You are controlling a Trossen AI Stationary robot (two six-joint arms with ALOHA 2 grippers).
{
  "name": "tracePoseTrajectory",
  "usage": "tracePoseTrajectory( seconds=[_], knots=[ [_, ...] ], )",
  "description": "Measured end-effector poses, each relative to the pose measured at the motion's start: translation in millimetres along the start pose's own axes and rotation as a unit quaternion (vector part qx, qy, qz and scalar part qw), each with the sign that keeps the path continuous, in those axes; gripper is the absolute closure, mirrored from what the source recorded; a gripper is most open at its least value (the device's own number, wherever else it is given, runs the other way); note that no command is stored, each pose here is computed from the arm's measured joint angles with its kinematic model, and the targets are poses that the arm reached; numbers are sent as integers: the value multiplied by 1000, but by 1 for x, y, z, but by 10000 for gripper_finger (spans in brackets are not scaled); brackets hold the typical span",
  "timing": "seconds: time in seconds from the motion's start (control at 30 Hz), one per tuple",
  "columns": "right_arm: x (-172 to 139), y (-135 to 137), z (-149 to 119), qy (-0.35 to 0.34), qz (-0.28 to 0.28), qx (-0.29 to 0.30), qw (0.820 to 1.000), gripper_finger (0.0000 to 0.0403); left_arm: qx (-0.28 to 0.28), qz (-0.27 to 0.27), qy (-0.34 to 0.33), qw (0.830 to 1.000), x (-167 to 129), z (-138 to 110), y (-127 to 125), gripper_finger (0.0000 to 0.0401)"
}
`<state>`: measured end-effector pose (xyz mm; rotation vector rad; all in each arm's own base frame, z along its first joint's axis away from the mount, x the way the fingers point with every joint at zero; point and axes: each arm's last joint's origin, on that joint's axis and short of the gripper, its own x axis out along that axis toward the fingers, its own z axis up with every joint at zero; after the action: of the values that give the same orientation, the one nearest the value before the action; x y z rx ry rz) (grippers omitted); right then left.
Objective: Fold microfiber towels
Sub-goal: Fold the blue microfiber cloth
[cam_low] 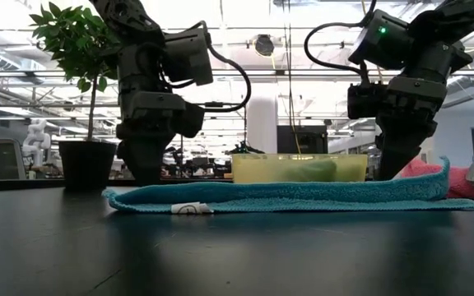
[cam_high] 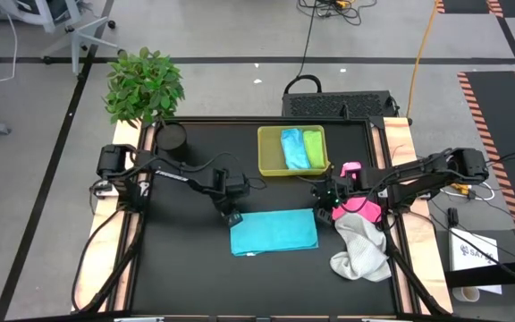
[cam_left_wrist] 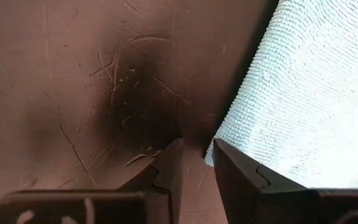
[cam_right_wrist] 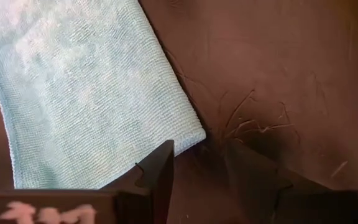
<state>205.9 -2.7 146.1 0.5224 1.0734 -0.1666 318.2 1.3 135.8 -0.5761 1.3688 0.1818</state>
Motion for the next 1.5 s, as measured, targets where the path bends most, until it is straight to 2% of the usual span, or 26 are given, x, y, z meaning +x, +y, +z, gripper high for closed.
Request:
tracePoseTrajectory(
  seconds=[0.1, 0.33, 0.43, 0.6, 0.9, 1.17, 1.5],
  knots=[
    [0, 0, 0, -1, 1, -2, 1000, 265, -3, 0, -1, 1000, 1, 0, 0, 295],
    [0, 0, 0, -2, 2, -6, 1000, 265, -30, -4, 2, 1000, 1, 0, -1, 217],
    [0, 1, 2, -2, 21, -9, 1000, 266, -28, -13, -2, 1000, -3, 0, -2, 203],
    [-2, -5, 9, -20, 31, -11, 999, 266, -30, -29, -7, 999, -10, -1, -2, 210],
    [1, -10, 11, -14, 42, 0, 999, 266, -50, -51, 3, 997, -12, -7, -13, 221],
    [24, -9, 12, 4, 39, -16, 999, 266, -41, -44, -3, 998, -10, -12, -22, 222],
    [25, -9, 12, 7, 40, -26, 999, 266, -31, -28, -18, 999, -11, -11, -22, 222]
  ],
)
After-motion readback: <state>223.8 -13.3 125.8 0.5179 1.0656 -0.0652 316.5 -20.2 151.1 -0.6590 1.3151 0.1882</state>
